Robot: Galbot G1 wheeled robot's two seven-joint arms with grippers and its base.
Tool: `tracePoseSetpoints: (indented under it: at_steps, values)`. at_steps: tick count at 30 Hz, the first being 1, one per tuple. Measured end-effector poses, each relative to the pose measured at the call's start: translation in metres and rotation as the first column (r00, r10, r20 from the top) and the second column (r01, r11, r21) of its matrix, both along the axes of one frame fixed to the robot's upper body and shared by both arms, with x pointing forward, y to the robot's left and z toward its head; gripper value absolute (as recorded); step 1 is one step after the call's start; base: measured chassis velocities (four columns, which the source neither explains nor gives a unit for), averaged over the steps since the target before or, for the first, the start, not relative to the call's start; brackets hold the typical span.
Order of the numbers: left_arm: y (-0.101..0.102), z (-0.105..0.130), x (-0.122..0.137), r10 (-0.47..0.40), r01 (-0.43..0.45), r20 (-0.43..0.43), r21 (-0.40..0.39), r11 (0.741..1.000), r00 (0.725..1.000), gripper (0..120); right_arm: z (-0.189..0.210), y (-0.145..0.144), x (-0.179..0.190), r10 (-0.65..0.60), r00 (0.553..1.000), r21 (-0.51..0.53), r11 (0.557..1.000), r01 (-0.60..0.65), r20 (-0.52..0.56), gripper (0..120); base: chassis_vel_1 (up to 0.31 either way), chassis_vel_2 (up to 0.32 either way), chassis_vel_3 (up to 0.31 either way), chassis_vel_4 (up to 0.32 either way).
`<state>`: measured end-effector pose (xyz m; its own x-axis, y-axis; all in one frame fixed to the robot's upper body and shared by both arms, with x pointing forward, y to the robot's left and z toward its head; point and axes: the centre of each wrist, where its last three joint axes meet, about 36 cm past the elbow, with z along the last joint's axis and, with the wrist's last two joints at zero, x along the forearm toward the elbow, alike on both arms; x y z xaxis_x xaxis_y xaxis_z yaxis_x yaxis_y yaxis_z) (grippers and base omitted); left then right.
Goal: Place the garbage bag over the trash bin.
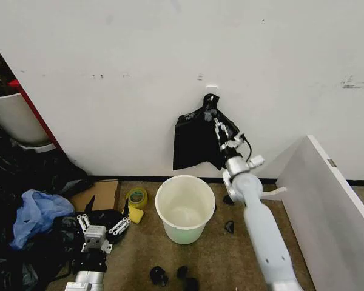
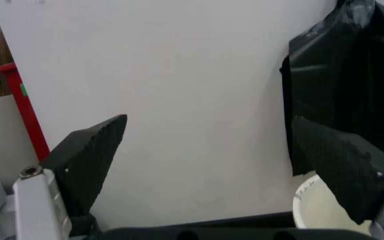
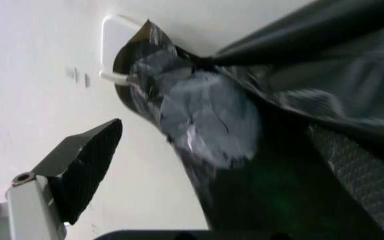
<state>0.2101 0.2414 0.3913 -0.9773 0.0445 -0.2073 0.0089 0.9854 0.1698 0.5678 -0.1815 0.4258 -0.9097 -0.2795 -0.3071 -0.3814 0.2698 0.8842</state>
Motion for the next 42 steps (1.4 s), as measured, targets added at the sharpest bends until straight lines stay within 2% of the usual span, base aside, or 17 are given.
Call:
tracePoseSetpoints:
  at_steps: [3,6,10,11,13,19,21,27,28,32,38,42]
  values:
    - [0.000,0.003,0.000,0.002,-0.002,0.009,0.000,1.000,1.000,98,0.003,0.003,0.006,0.005,1.000,-0.001,1.000,-0.005,0.003,100,0.000,0.000,0.000,0.000]
    - [-0.001,0.004,0.000,0.006,-0.006,0.011,-0.006,1.000,1.000,98,0.004,0.004,0.003,0.009,1.000,0.002,1.000,-0.009,0.007,94,0.000,0.000,0.000,0.000]
    - [-0.004,0.003,-0.001,0.008,-0.008,0.010,-0.009,1.000,1.000,98,0.003,0.005,-0.001,0.008,1.000,0.004,1.000,-0.008,0.009,81,0.000,0.000,0.000,0.000]
    - [-0.005,0.003,-0.001,0.007,-0.007,0.009,-0.009,1.000,1.000,98,0.002,0.005,-0.002,0.006,1.000,-0.001,1.000,-0.006,0.008,73,0.000,0.000,0.000,0.000]
    - [-0.006,0.003,-0.001,0.006,-0.006,0.008,-0.010,1.000,1.000,98,0.002,0.005,-0.002,0.006,1.000,-0.004,1.000,-0.006,0.007,71,0.000,0.000,0.000,0.000]
    - [-0.008,0.003,-0.003,0.005,-0.005,0.011,-0.010,1.000,1.000,98,0.000,0.005,0.001,-0.001,1.000,-0.025,1.000,0.001,0.003,43,0.000,0.000,0.000,0.000]
    - [-0.008,0.003,-0.003,0.006,-0.006,0.013,-0.011,1.000,1.000,98,0.000,0.004,0.001,-0.003,1.000,-0.025,1.000,0.003,0.004,40,0.000,0.000,0.000,0.000]
    - [-0.008,0.001,-0.002,0.015,-0.015,0.014,-0.013,1.000,1.000,98,0.001,0.007,-0.001,-0.003,1.000,-0.026,1.000,0.004,0.008,14,0.000,0.000,0.000,0.000]
    - [-0.008,0.001,-0.002,0.015,-0.015,0.014,-0.013,1.000,1.000,98,0.001,0.007,-0.001,-0.003,1.000,-0.026,1.000,0.004,0.008,14,0.000,0.000,0.000,0.000]
    - [-0.010,-0.002,-0.001,0.018,-0.018,0.010,-0.020,1.000,1.000,98,0.000,0.009,-0.002,-0.002,1.000,-0.035,0.999,0.002,0.007,0,0.000,0.000,0.000,0.000]
    - [-0.010,-0.001,0.000,0.019,-0.018,0.013,-0.019,1.000,1.000,98,0.001,0.010,-0.005,-0.004,1.000,-0.048,0.999,0.004,0.010,0,0.000,0.000,0.000,0.000]
    - [-0.009,-0.002,0.002,0.019,-0.019,0.016,-0.018,1.000,1.000,98,-0.008,0.008,-0.025,-0.005,1.000,-0.100,0.995,0.005,0.005,0,0.000,0.000,0.000,0.000]
